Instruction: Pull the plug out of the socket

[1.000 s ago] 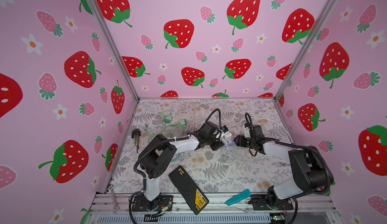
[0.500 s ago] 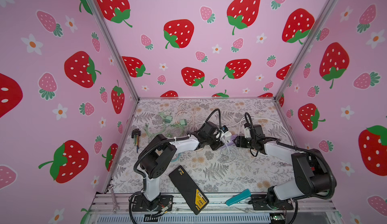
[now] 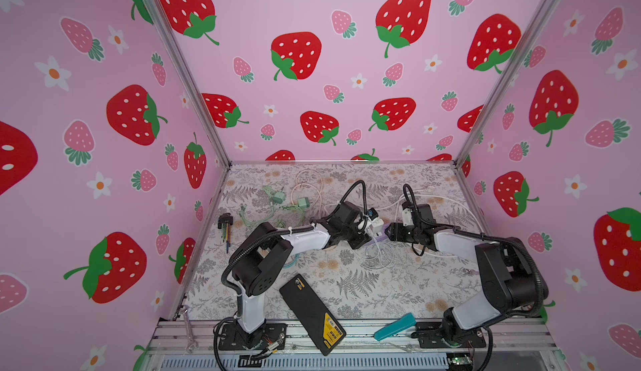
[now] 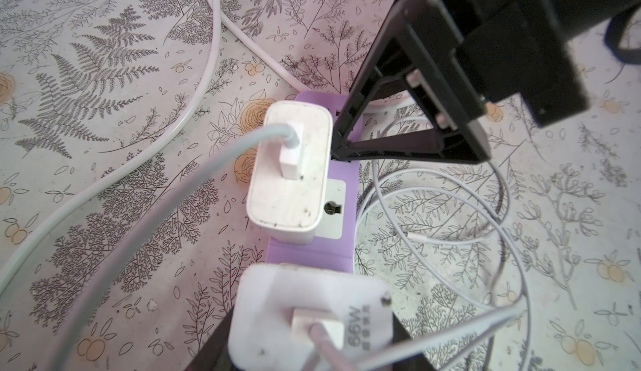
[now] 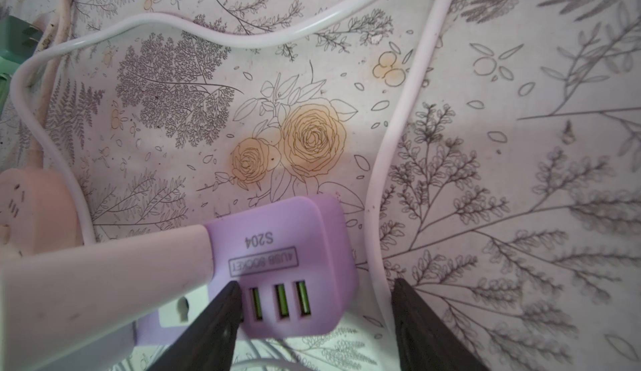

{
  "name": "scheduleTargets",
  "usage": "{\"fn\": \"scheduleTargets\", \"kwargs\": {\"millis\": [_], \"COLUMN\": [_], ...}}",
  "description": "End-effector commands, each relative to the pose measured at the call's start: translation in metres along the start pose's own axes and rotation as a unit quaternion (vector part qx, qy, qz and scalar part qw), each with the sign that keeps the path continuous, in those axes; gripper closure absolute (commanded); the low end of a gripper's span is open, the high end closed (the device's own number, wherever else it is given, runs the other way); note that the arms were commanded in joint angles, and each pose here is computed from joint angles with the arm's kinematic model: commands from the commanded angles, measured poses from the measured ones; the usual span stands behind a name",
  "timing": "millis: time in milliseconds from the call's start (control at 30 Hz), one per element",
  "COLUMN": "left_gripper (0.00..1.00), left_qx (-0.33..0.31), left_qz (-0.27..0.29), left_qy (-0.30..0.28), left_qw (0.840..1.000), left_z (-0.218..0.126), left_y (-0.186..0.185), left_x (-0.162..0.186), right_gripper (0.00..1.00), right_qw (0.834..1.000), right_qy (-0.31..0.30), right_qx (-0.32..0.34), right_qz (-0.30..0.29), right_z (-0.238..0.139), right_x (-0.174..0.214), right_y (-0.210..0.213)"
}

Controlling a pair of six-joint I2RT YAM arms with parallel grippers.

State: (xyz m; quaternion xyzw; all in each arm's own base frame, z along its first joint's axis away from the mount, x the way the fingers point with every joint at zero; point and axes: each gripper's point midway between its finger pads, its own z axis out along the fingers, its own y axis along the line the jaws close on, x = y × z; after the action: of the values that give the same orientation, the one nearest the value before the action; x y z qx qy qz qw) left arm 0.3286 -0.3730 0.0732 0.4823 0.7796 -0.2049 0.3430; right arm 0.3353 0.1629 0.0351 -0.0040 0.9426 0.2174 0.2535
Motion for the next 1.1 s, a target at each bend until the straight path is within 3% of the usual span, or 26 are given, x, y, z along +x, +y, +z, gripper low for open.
{"fn": "scheduleTargets", "kwargs": {"millis": [0,800,933,1067], "left_gripper": [0.67,0.72,0.72,0.72], "left_qx": [-0.003,0.018,0.001,-0.036], "left_qz": [0.009,-0.062,-0.045,0.009], "left_qy": [0.001,-0.039,-0.027,-0.004], "left_qw": [1.000,0.997,0.999,0.999], "left_z": [0.001,-0.009,-0.009,-0.004], "left_y": [0.002,0.016,0.018,0.015], "left_x": [-0.005,-0.014,-0.009,-0.003], "right_gripper": [0.31,0.38,0.38,0.38], "right_qw": [0.999,0.995,0.995,0.995], "right_qy": [0.027,0.070,0.069,0.072], "right_qx": [0.019,0.060,0.060,0.060], "right_qz": [0.000,0.032,0.032,0.031], "right_z": [0.007,0.021,0.021,0.022], "right_x": [0.016,0.057,0.057,0.058], "right_y": [-0.012,-0.042,-0.042,-0.042]}}
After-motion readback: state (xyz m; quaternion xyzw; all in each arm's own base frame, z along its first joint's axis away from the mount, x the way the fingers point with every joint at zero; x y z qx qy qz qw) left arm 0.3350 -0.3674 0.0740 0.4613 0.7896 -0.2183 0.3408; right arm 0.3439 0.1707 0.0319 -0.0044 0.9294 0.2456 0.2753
